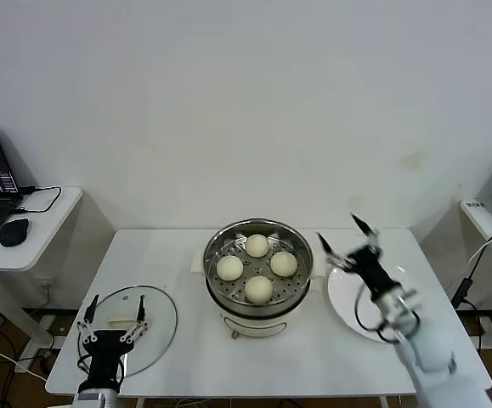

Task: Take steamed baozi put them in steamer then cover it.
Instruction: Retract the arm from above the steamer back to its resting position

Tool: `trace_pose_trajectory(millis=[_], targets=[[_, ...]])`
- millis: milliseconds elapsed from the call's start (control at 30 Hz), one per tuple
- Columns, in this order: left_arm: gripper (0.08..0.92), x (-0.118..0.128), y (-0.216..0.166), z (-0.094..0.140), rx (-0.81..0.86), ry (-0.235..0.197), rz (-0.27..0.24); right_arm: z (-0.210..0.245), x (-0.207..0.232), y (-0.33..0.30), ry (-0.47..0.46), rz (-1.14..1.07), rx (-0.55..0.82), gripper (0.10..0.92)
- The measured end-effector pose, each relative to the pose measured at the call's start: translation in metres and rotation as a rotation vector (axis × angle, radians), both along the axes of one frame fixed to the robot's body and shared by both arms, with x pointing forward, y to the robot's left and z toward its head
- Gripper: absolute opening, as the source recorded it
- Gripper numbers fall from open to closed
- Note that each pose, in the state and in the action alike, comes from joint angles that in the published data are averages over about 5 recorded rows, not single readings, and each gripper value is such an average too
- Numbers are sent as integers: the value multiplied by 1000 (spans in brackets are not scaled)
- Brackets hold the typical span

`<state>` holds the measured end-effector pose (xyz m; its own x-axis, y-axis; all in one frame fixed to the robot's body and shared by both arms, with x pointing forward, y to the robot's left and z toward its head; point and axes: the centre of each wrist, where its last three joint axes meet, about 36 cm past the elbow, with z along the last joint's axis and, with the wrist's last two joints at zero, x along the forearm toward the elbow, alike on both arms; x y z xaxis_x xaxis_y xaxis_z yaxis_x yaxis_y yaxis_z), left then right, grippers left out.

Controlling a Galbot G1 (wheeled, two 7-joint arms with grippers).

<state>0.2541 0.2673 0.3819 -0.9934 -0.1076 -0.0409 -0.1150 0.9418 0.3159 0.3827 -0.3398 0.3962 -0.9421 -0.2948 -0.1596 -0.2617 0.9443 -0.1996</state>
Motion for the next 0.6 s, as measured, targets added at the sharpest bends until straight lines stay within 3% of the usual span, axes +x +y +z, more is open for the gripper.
trace_pose_trajectory(millis=[233,400,600], targets=[[823,-7,24,-21,341,33,-9,-36,-78,-35,118,-205,37,823],[823,-20,49,-25,655,66,-49,-46,-102,-43,141,-286,50,823],[823,-41,74,-33,972,144,-105,-58,-116,-47,163,-344,58,823]])
